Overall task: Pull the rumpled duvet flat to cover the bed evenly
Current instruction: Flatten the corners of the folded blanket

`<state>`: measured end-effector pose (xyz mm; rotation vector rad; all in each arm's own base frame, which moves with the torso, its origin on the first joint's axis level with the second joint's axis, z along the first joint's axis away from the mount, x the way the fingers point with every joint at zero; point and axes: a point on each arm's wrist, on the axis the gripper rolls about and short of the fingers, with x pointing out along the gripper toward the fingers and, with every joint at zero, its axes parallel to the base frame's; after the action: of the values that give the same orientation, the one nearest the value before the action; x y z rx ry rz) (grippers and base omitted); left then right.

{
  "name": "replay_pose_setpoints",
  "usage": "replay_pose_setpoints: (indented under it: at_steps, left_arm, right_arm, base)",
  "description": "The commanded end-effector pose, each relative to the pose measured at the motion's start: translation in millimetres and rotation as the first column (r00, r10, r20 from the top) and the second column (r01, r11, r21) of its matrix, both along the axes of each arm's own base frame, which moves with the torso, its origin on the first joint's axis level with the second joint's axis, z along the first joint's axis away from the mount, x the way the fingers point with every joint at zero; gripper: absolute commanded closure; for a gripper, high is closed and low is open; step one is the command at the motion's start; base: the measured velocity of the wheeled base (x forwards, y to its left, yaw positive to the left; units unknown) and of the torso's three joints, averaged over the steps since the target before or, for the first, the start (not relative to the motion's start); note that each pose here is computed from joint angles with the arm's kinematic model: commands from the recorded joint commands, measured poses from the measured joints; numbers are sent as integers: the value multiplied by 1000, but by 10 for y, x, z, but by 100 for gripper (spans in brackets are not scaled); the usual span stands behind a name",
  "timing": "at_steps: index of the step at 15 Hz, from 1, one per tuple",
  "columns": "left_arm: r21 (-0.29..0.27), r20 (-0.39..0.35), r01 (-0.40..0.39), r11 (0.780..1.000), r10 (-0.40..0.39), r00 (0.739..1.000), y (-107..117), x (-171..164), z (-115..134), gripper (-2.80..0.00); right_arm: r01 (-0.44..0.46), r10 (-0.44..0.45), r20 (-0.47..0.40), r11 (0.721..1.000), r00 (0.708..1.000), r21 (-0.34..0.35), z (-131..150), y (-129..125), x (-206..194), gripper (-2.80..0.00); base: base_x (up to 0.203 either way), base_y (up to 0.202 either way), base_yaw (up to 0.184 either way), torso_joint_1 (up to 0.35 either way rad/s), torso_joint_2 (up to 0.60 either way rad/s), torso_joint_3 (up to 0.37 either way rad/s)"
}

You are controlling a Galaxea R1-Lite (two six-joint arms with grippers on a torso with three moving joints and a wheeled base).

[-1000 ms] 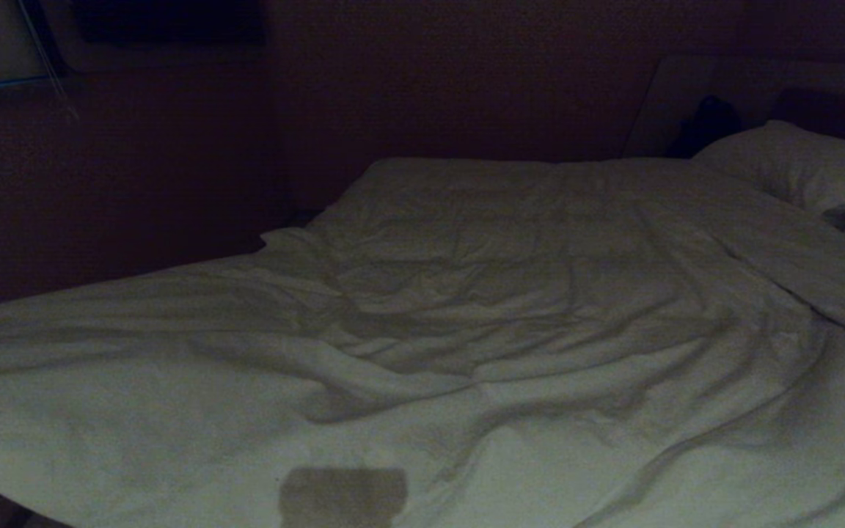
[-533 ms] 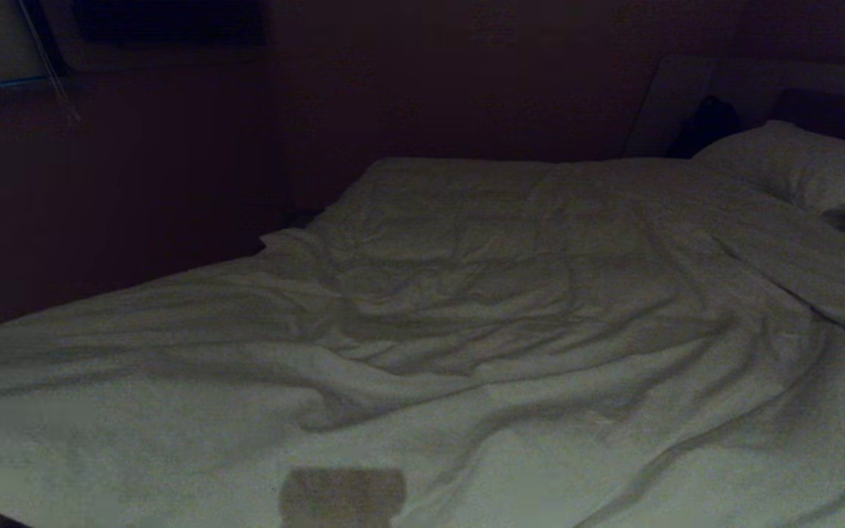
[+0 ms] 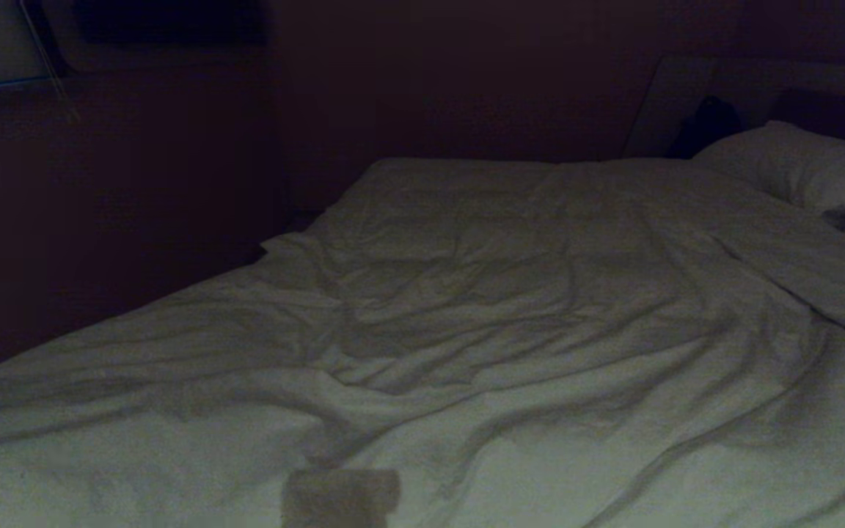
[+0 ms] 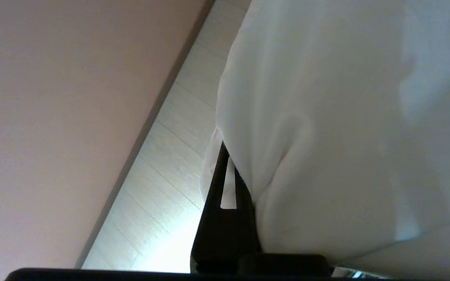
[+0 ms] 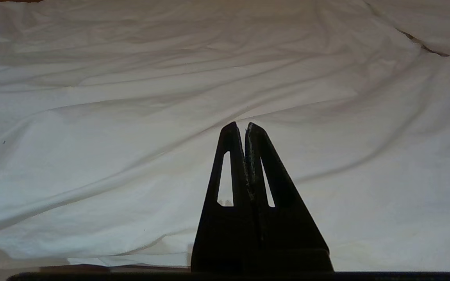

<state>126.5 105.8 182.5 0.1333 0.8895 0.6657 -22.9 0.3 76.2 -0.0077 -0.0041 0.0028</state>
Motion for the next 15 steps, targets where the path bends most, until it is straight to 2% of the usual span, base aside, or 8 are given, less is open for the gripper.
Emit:
replay_pose_setpoints:
  at_steps: [1,5,15]
  left_arm:
    - [-15,-18,3,1000,-3,1000,13,16,-39,-280]
    - [-17,-34,7,1000,-7,999,-6,-9,-95,-280]
    - [-34,-14,15,999,-15,1000,-17,-11,-95,-280]
  right_arm:
    - [0,0,-1,1000,1000,0,0,0,1,0]
    - [0,0,-1,1000,1000,0,0,0,1,0]
    - [0,0,-1,1000,1000,0,0,0,1,0]
  base:
    - [0,0,0,0,0,0]
    - [0,0,0,0,0,0]
    - [0,0,0,0,0,0]
